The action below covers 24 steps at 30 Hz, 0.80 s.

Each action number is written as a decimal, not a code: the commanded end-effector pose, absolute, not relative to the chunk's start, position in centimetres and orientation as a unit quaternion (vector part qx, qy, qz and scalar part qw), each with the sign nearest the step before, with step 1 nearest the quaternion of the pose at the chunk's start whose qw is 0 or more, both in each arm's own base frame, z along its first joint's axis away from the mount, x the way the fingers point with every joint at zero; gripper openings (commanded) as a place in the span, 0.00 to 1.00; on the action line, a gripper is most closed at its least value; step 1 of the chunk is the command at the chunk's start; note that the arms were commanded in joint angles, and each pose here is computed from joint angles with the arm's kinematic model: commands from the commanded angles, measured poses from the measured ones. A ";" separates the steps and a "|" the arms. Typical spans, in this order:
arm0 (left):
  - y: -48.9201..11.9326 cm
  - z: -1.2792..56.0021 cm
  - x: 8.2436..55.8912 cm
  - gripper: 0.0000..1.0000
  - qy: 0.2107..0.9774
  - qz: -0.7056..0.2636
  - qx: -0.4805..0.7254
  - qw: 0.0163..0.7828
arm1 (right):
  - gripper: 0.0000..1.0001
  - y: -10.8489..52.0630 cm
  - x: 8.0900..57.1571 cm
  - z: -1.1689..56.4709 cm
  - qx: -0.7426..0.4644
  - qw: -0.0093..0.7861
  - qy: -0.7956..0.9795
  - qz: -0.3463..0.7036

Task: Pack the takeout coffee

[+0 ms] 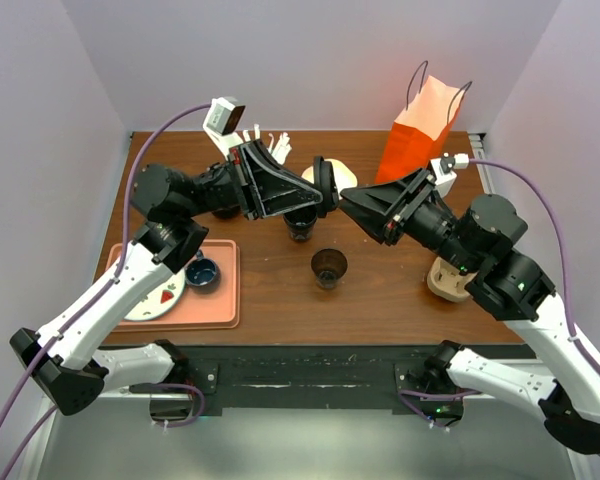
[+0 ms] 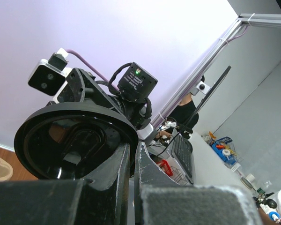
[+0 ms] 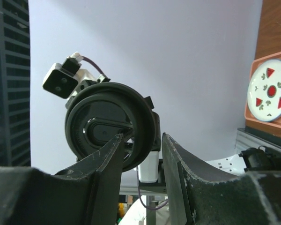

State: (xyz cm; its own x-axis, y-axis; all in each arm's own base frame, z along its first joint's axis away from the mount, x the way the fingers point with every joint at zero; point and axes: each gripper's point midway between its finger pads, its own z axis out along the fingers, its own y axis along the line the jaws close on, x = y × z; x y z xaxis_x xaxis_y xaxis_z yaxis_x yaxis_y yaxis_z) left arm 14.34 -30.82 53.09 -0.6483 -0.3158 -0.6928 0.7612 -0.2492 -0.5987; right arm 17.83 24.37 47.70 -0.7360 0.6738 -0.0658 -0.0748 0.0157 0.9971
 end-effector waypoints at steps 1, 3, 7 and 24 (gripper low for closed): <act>-30.2 54.4 13.6 0.05 0.467 -0.763 0.236 0.380 | 0.40 24.4 17.3 49.7 0.217 0.280 0.627 0.694; -30.3 54.3 13.8 0.05 0.467 -0.762 0.237 0.380 | 0.39 24.7 17.3 49.5 0.214 0.273 0.627 0.698; -30.2 54.3 13.7 0.04 0.462 -0.766 0.235 0.380 | 0.35 25.6 17.4 49.5 0.200 0.263 0.630 0.703; -30.4 49.4 16.9 0.68 0.552 -0.711 0.196 0.388 | 0.00 25.0 19.0 49.4 0.163 0.360 0.643 0.656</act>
State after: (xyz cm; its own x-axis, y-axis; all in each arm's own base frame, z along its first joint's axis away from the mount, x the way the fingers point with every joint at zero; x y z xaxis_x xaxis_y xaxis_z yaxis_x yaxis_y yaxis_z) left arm 15.03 -31.11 51.51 -0.6538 -0.3133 -0.6887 0.7561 -0.2374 -0.6098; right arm 18.65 26.09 47.87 -0.7558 0.6448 -0.1141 -0.1428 0.0077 0.9897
